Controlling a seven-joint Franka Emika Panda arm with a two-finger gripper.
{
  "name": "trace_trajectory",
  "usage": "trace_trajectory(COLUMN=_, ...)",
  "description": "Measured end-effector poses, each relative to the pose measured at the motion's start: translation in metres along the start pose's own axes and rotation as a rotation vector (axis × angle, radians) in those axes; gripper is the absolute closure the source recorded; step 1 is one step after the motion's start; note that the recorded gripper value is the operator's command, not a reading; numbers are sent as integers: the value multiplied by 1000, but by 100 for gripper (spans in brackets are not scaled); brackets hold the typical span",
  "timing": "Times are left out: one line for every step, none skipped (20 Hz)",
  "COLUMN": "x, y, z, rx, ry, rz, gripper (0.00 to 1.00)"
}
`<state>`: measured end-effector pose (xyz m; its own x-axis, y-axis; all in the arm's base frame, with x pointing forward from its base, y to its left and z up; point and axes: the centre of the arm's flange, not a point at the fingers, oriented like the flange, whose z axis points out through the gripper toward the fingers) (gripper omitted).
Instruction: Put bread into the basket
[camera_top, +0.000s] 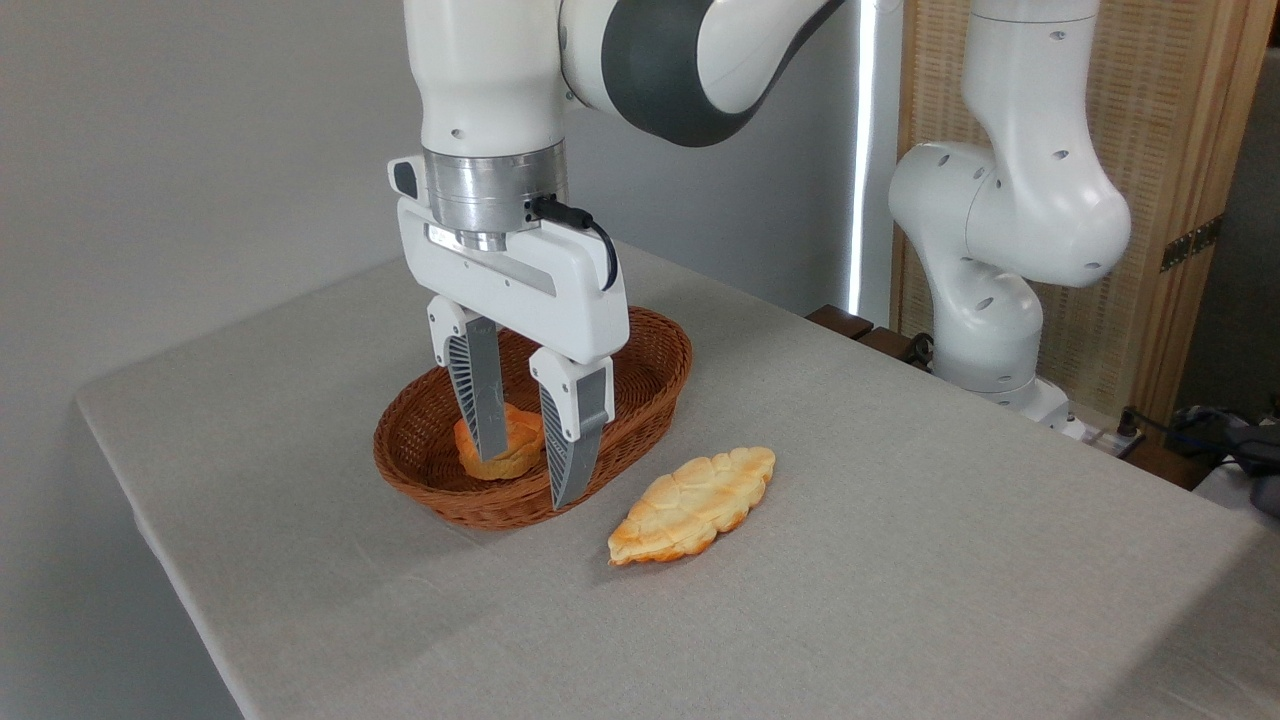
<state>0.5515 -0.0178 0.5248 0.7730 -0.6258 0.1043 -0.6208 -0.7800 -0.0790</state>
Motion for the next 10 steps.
trace_trajectory(x=-1, y=-1, z=0, rx=1, ry=-1, rz=-3, gripper=0)
trace_trajectory(x=-3, y=1, z=2, rx=-13, ry=-19, rz=-2, gripper=0)
trace_trajectory(x=-4, y=3, z=4, rx=-30, ry=-41, rz=0, gripper=0)
trace_trajectory(x=-5, y=5, z=5, rx=-39, ry=-53, rz=2, gripper=0)
trace_trajectory(x=-5, y=6, z=5, rx=-41, ry=-56, rz=2, gripper=0)
trace_trajectory(x=-5, y=6, z=5, rx=-42, ry=-57, rz=3, gripper=0)
trace_trajectory(x=-5, y=6, z=5, rx=-42, ry=-57, rz=3, gripper=0)
trace_trajectory(x=-5, y=6, z=6, rx=-42, ry=-57, rz=3, gripper=0)
trace_trajectory(x=-5, y=6, z=6, rx=-43, ry=-58, rz=4, gripper=0)
trace_trajectory(x=-5, y=6, z=6, rx=-43, ry=-59, rz=4, gripper=0)
